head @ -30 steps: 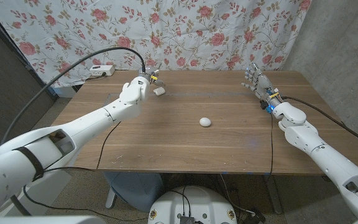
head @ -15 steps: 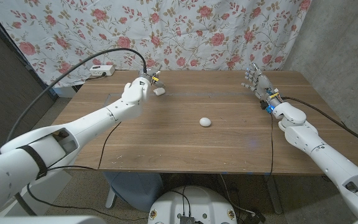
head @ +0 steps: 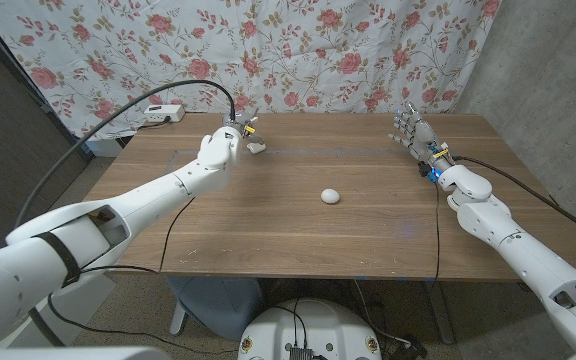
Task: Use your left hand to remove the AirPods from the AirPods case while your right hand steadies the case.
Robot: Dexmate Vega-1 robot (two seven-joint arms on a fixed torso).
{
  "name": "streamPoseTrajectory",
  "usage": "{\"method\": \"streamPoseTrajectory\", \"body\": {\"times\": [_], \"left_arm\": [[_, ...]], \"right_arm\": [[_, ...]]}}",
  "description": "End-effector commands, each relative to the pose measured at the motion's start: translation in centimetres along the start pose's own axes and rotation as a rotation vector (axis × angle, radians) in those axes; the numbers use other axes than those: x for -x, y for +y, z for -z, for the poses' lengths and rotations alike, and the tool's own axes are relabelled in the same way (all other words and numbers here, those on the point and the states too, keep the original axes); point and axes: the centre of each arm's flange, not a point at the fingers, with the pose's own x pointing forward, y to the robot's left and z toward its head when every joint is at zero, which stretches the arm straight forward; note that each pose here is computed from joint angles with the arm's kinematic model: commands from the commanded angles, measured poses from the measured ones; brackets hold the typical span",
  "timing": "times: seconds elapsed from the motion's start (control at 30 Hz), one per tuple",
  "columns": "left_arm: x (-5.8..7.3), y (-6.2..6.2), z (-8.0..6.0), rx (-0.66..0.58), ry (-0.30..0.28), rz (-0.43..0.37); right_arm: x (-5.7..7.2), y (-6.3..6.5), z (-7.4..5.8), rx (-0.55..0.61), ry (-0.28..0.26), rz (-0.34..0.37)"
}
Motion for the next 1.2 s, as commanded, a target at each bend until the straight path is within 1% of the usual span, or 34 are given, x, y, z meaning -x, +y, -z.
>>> {"method": "streamPoseTrajectory", "body": {"times": [0.03, 0.33, 0.43, 0.53, 0.57, 0.6, 0.63, 0.83, 0.93, 1.0, 1.03, 1.1, 1.17, 1.2], "left_arm": [[-0.3, -0.7, -0.1, -0.032, 0.013, 0.005], [-0.3, -1.2, -0.3, -0.044, 0.007, 0.021], [-0.4, -1.3, -0.3, -0.033, 0.012, 0.019], [-0.5, -1.4, -0.6, -0.05, 0.026, 0.016], [-0.5, -1.5, -0.8, -0.057, 0.045, 0.009], [-0.5, -1.5, -0.8, -0.057, 0.046, 0.008], [-0.5, -1.5, -0.8, -0.058, 0.025, 0.014], [-0.5, -1.9, -0.8, -0.06, 0.032, 0.009], [-0.3, -2.1, -1.2, -0.076, 0.051, -0.013], [-0.2, -2.1, -1.4, -0.086, 0.04, -0.009], [-0.2, -2.1, -1.3, -0.078, 0.035, -0.014], [-0.3, -2.1, -1.2, -0.072, 0.046, -0.012], [-0.2, -2.2, -1.3, -0.08, 0.051, -0.028], [-0.3, -2.2, -1.2, -0.073, 0.053, -0.016]], "right_arm": [[-0.1, 0.3, 0.2, 0.005, 0.004, -0.004], [0.1, 0.2, 0.6, -0.002, 0.015, 0.005], [0.2, 0.1, 0.7, -0.005, 0.014, 0.007], [0.2, 0.1, 0.7, -0.009, 0.014, 0.01], [0.3, 0.1, 0.7, -0.007, 0.014, 0.009], [0.3, 0.1, 0.7, -0.007, 0.014, 0.009], [0.3, 0.2, 0.7, -0.01, 0.011, 0.008], [0.4, 0.1, 0.5, -0.011, 0.007, 0.011], [0.4, 0.0, 0.5, -0.015, 0.009, 0.011], [0.4, 0.0, 0.5, -0.014, 0.01, 0.01], [0.5, 0.0, 0.5, -0.013, 0.011, 0.01], [0.5, 0.1, 0.4, -0.001, 0.012, 0.008], [0.5, 0.1, 0.4, 0.003, 0.013, 0.009], [0.5, 0.1, 0.4, 0.0, 0.013, 0.008]]}}
